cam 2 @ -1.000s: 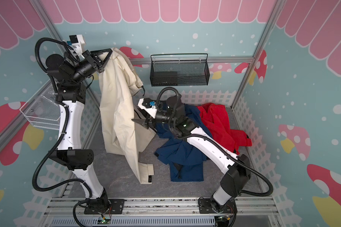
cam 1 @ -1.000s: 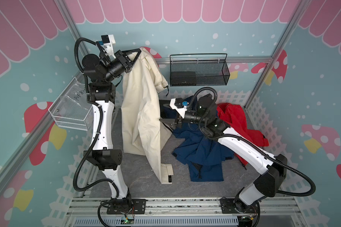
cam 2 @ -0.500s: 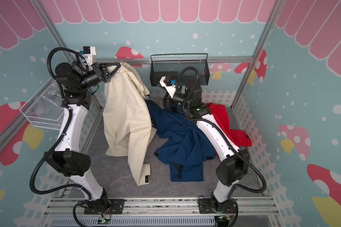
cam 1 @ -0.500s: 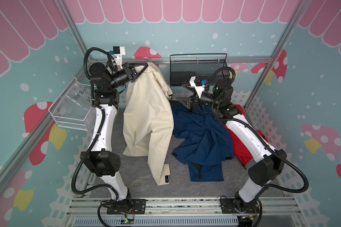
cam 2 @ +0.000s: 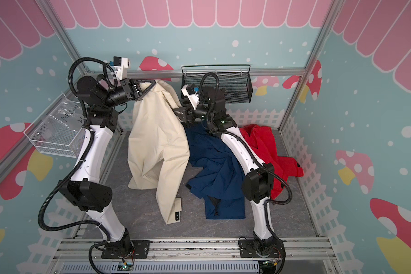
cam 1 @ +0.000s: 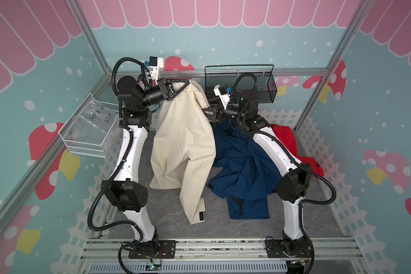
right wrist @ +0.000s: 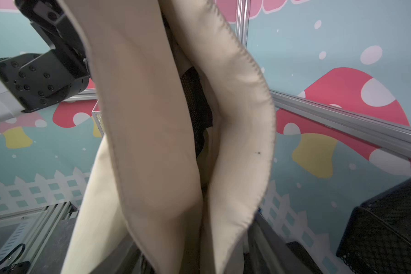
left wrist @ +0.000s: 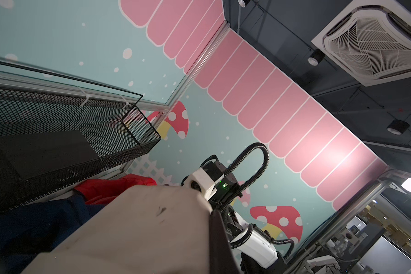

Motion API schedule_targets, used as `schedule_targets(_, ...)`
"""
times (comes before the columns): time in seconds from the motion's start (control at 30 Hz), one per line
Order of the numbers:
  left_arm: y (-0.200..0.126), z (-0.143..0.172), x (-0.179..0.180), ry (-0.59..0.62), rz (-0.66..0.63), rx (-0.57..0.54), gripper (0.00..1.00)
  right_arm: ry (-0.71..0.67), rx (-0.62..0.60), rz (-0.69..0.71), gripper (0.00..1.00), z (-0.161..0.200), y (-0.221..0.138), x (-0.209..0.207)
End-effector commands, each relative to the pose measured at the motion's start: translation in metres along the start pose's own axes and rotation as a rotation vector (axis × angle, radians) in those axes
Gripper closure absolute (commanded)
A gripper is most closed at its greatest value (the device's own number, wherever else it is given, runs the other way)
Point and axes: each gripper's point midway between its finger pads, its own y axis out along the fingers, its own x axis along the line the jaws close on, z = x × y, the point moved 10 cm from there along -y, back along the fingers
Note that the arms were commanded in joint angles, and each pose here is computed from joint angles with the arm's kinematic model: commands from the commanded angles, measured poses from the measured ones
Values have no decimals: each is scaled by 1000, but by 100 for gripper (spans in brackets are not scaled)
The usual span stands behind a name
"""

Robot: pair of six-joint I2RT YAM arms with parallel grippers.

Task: Unzip the jacket
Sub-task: Flatten out the jacket at the center of the board.

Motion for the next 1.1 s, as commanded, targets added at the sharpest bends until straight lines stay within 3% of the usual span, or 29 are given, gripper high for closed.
schedule_targets(0.0, 3, -4, -19, 51, 27, 14, 92, 9, -31, -33, 87, -14, 2, 3)
schedule_targets(0.03, 2, -3, -17, 47, 0, 16, 83, -5, -42, -20, 100, -19, 0, 4)
schedule_targets(0.13, -4, 3, -14, 79, -173, -6, 59, -62, -84, 48, 100, -39, -8, 7)
schedule_targets(0.2, -14, 8, -17, 161, -367, -44, 40, -99, -134, 124, 100, -59, -16, 10)
schedule_targets(0.27, -25, 11, -22, 191, -516, -94, 30, -131, -189, 204, 100, -80, -26, 12)
schedule_targets(0.37, -38, 19, -34, 216, -631, -158, 17, -159, -274, 315, 100, -110, -38, 14)
schedule_targets(0.47, -43, 35, -52, 245, -689, -181, 13, -158, -347, 409, 100, -127, -45, 13)
schedule_targets(0.57, -32, 68, -67, 278, -716, -125, 11, -148, -384, 477, 100, -133, -49, 10)
schedule_targets(0.83, 7, 158, -65, 243, -769, 35, 12, -138, -366, 492, 100, -134, -51, 12)
schedule_targets(0.97, 39, 179, -63, 215, -736, 15, 11, -127, -348, 507, 100, -133, -51, 13)
schedule_targets(1.07, 61, 187, -64, 239, -795, -23, 10, -120, -346, 501, 100, -134, -52, 16)
